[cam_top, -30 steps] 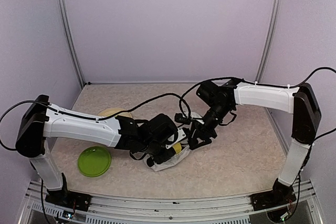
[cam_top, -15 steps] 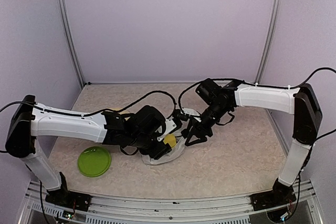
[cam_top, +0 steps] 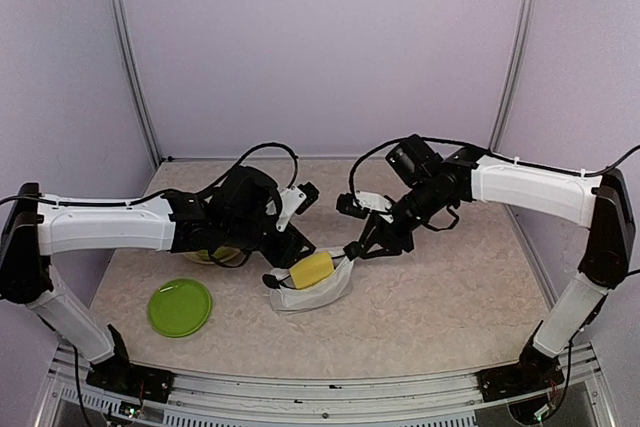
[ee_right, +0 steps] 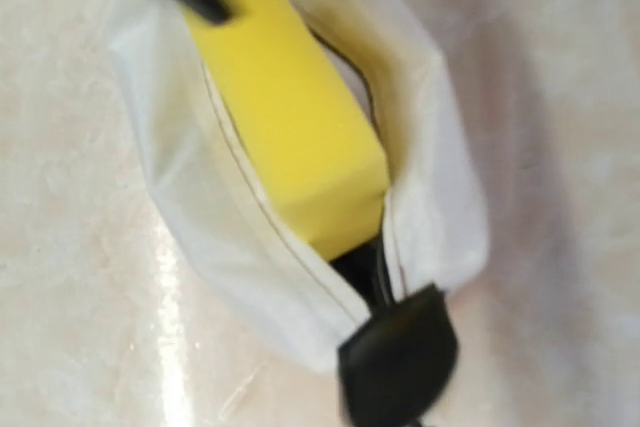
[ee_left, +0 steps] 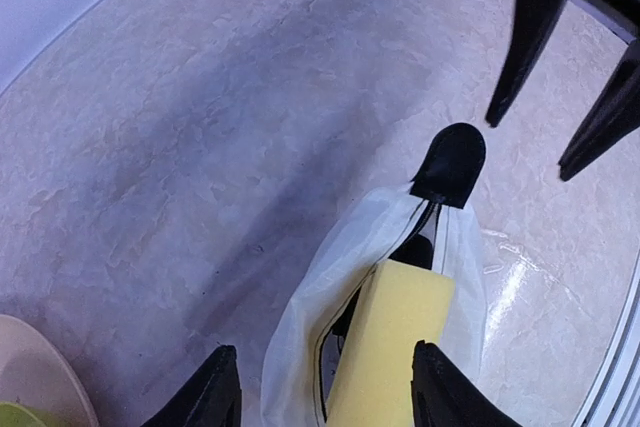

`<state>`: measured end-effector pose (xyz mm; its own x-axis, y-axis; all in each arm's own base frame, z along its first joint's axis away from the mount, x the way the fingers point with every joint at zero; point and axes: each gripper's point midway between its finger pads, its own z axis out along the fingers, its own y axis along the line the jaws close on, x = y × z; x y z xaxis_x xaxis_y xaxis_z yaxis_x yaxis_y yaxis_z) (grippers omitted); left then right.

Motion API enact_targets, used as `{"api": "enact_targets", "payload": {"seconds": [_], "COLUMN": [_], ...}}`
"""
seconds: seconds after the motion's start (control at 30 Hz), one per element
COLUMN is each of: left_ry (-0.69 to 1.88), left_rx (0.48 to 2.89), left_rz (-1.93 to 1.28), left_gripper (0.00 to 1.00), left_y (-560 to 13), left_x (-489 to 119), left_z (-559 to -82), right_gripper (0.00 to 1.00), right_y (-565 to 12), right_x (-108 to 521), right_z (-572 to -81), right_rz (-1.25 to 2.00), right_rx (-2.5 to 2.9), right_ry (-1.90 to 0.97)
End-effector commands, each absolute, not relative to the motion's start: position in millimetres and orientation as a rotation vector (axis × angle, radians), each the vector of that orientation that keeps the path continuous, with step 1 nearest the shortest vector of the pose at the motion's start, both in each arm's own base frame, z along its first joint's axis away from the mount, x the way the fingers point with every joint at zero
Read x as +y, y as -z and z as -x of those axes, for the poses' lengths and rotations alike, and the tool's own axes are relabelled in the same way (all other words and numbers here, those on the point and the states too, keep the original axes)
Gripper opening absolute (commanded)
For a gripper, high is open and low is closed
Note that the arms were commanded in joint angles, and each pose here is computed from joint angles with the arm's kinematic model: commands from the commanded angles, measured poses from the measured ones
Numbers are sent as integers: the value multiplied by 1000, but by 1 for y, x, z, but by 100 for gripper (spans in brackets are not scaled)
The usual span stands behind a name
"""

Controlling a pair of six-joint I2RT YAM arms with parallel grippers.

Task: Sort the hair-cutting tools

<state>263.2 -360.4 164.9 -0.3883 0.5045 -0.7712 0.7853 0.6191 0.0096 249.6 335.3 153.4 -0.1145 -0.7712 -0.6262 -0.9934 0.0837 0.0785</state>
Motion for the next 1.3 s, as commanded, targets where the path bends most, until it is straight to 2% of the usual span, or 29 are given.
{"api": "enact_targets", "payload": {"seconds": [0.0,0.37,0.6,0.73,0.9,0.93,1.0,1.07,1.27], "left_ry": [623,696,688,691,704,707,722,740,799], "left_rx": [2066,2130,2175,2203,2221,2224,2230,2235,2261], "left_rz": [-1018,-1080,-1104,-1110,-1110,-1111,-1119,-1123,-1149], "left_gripper": [56,60,60,54,44,42,37,33,15], "left_y": [-164,-150,-132,-121,-113,-112,-109,-106,-96], "left_x": [-368,-370,-366,-364,-364,-364,-367,-370,-380], "left_z": [-267,-265,-261,-262,-265,-265,-265,-265,-261], "right_gripper": [35,30,32,34,31,27,9,1,0], "right_y": [-181,-131,-108,-93,-82,-81,-81,-89,-121], "right_x": [337,371,383,380,380,381,383,386,388], "right_z": [-243,-228,-221,-223,-222,-222,-223,-229,-232], "right_rz": [1805,2016,2095,2119,2129,2132,2118,2075,1963], "right_rx": [1694,1505,1451,1418,1363,1359,1360,1352,1273], "right_ry": [-573,-338,-274,-185,-100,-94,-82,-55,-35]}}
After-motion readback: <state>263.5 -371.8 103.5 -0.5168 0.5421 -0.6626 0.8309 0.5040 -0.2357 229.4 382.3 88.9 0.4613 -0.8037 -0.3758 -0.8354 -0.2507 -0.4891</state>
